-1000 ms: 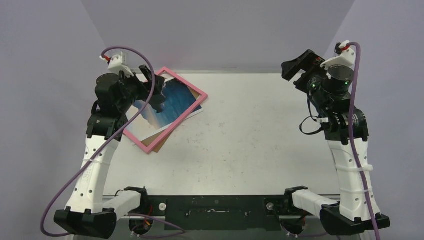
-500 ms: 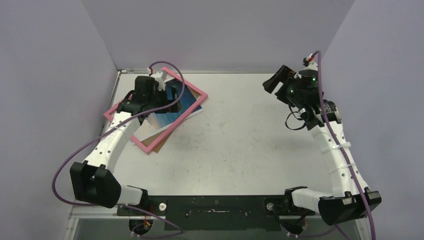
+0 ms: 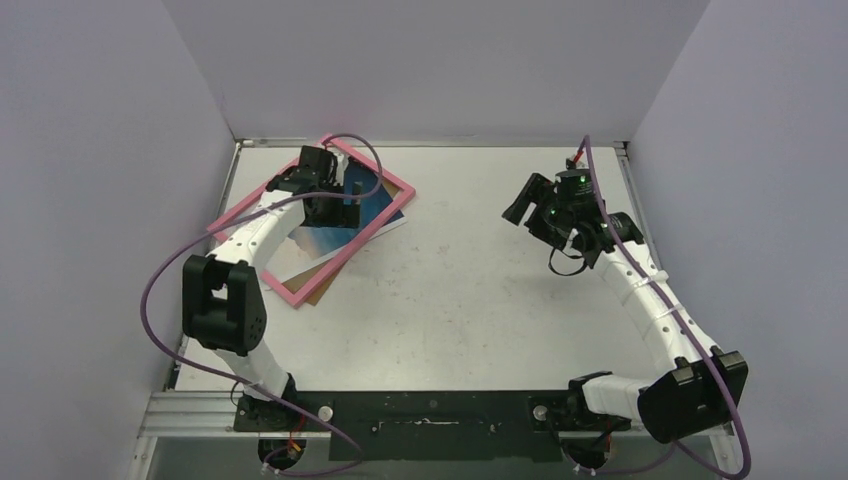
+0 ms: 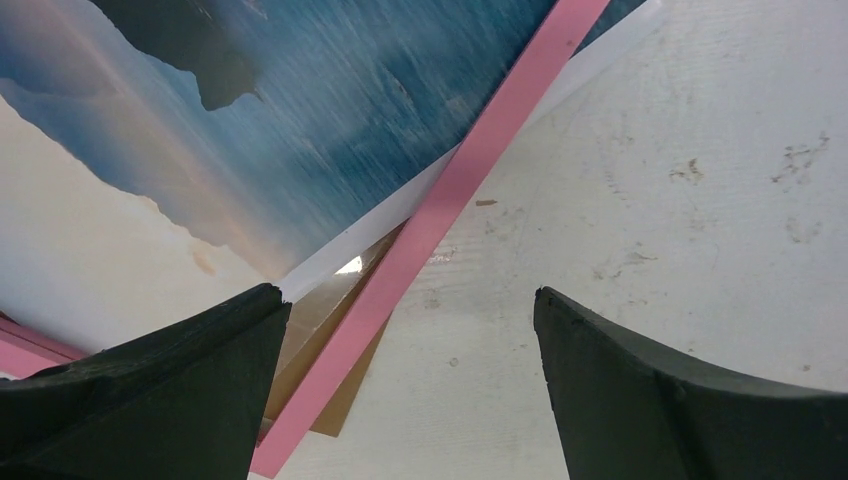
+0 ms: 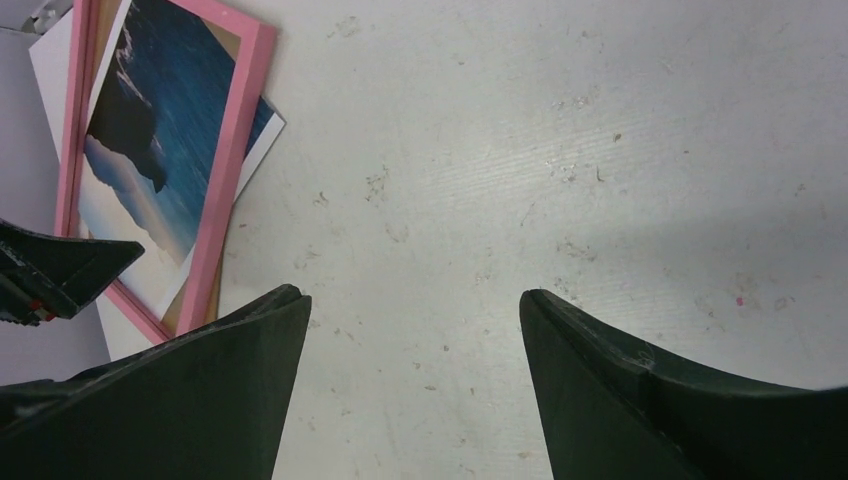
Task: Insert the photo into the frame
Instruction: Turn over the photo frame at the center of the board.
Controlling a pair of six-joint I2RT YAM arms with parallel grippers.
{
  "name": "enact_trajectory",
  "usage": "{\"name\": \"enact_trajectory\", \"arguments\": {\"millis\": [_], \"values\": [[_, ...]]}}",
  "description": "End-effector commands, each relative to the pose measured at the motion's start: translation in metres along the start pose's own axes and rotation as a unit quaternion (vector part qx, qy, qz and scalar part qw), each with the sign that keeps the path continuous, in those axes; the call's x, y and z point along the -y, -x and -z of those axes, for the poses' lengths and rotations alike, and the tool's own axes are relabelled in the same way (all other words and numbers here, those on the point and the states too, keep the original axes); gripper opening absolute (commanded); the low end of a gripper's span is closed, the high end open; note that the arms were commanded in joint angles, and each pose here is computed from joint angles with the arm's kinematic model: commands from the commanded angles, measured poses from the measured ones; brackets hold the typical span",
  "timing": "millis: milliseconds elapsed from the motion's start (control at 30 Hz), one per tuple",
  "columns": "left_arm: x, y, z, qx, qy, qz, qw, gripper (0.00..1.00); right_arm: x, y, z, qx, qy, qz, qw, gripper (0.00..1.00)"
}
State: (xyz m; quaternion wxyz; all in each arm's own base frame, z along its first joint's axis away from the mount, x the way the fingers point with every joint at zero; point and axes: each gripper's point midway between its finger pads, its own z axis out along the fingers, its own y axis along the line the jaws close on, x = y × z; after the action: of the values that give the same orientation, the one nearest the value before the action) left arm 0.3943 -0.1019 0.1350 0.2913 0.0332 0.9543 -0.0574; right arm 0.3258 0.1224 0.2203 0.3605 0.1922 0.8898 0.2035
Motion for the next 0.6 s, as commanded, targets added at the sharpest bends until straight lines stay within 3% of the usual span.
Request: {"name": "enact_trajectory", "arguments": {"millis": [0, 200, 267, 400, 567], "values": [[-0.012, -0.011, -0.010, -0.043, 0.024, -0.011, 0.999, 0.92, -0.001, -0.003, -0.005, -0.005, 0.001, -0.001, 1.000, 0.78], [0.012, -0.013, -0.027, -0.054, -0.046, -0.017, 0.997, 0.65, 0.001, -0.012, -0.012, -0.023, -0.005, 0.008, 1.000, 0.77], [0.018, -0.018, -0.038, -0.063, -0.061, -0.020, 0.996, 0.61, 0.004, -0.015, -0.014, -0.028, -0.009, 0.008, 1.000, 0.77], [0.022, -0.029, -0.060, -0.081, -0.076, -0.020, 0.994, 0.61, 0.007, -0.021, -0.017, -0.041, -0.014, 0.012, 0.999, 0.77], [0.017, -0.024, -0.080, -0.087, -0.058, -0.027, 0.994, 0.69, 0.011, -0.026, -0.018, -0.048, -0.022, 0.018, 0.998, 0.77]]}}
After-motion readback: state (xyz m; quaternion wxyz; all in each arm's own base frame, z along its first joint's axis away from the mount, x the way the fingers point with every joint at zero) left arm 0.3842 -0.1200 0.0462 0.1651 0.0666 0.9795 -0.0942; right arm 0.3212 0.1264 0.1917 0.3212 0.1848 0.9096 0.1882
